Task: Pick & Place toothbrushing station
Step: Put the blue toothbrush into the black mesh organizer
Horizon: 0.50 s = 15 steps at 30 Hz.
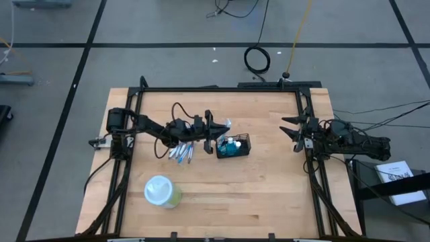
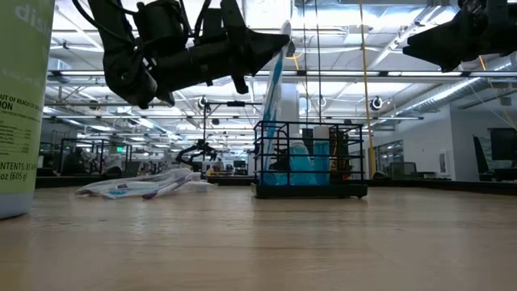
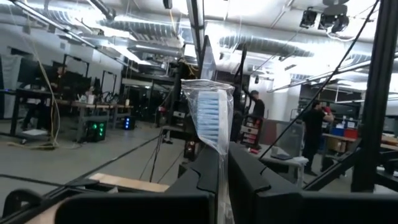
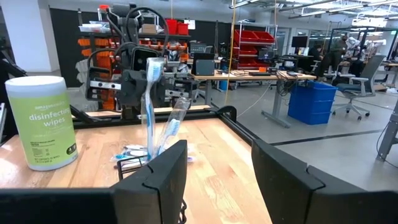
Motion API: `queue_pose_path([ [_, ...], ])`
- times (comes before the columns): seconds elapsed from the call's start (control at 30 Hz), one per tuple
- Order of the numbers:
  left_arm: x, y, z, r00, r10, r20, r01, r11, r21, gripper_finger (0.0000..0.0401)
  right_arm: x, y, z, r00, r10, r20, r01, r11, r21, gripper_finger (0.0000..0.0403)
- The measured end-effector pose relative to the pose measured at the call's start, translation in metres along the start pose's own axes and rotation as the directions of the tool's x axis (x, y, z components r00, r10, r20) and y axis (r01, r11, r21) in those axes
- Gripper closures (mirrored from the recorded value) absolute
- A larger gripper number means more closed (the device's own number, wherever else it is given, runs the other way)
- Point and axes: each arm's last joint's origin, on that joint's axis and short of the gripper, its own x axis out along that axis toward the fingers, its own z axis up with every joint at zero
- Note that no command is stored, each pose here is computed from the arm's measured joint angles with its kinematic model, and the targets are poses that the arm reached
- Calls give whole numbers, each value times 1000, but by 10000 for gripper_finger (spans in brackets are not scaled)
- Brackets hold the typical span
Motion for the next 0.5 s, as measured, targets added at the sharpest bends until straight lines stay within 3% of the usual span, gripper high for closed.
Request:
queue_pose_path([
  [0.5,0,-2,-11,988,124,-89,-125,992,-3,383,0,0,0,1000,0,0,0,1000,0,232],
])
